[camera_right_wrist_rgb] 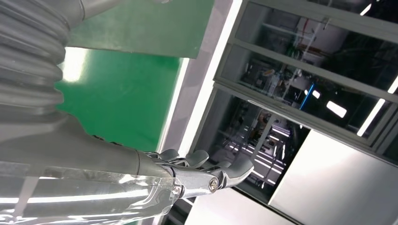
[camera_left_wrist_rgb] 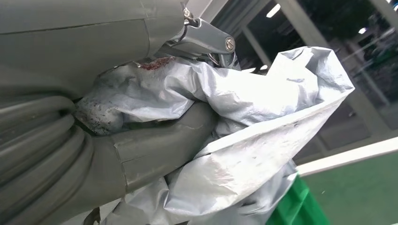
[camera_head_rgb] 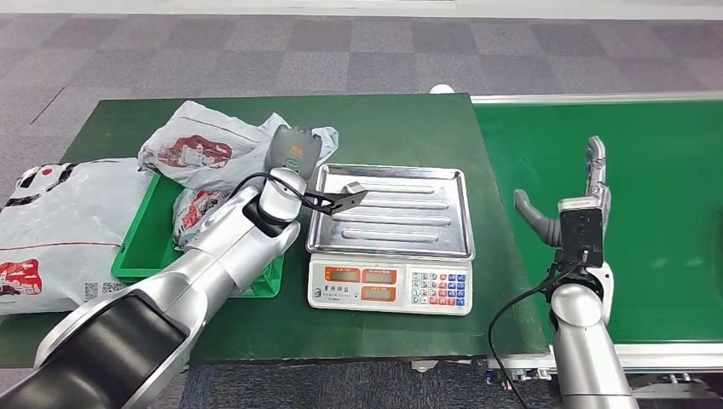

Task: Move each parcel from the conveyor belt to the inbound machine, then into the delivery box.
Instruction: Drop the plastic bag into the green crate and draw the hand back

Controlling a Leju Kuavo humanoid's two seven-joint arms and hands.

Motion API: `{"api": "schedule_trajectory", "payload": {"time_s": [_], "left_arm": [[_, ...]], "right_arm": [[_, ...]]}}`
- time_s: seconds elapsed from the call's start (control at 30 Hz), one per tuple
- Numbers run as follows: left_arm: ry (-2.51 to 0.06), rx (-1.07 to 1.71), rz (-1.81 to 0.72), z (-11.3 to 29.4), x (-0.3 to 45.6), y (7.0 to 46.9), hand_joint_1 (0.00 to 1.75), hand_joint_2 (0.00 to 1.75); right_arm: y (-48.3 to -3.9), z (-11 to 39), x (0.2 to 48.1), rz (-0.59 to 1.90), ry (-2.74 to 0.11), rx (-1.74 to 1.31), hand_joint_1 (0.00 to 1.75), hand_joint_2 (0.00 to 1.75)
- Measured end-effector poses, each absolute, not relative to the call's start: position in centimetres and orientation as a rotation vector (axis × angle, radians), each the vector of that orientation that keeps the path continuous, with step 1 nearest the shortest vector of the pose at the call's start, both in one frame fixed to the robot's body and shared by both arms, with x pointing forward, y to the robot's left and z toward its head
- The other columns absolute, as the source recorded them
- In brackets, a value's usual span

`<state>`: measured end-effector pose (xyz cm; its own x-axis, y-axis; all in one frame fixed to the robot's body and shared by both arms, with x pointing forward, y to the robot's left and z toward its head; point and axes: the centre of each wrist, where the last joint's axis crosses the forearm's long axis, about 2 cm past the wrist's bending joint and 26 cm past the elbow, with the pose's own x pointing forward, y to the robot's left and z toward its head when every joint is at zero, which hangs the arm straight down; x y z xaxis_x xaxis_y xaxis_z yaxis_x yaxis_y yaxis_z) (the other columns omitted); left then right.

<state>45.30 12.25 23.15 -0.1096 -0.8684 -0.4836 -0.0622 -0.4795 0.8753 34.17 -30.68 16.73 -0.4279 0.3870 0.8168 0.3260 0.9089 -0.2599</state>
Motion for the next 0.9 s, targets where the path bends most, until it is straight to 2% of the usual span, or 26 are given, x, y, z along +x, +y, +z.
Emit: {"api": "schedule_trajectory", "payload": {"time_s": [0.33,0.37,0.47,0.5,0.9], "left_arm": [[-0.941,1.533,-1.623,22.9,45.6,13.2,1.75,1.75],[-0.935,1.531,-1.619,22.9,45.6,13.2,1.68,1.75],[-0.890,1.521,-1.618,22.9,45.7,13.5,0.39,1.75],[-0.878,1.519,-1.619,22.9,45.7,13.6,0.02,1.75],[-0.970,1.547,-1.527,22.9,45.9,14.4,0.00,1.75]], "right_arm": [[-30.7,17.0,34.4,0.094,-2.042,-0.508,0.00,1.75],[-30.7,17.0,34.5,0.096,-2.042,-0.507,0.00,1.75],[-30.7,17.1,34.7,0.098,-2.042,-0.507,0.00,1.75],[-30.8,17.1,34.7,0.098,-2.041,-0.507,0.00,1.75],[-30.8,16.7,34.4,0.101,-2.027,-0.507,0.00,1.75]]}}
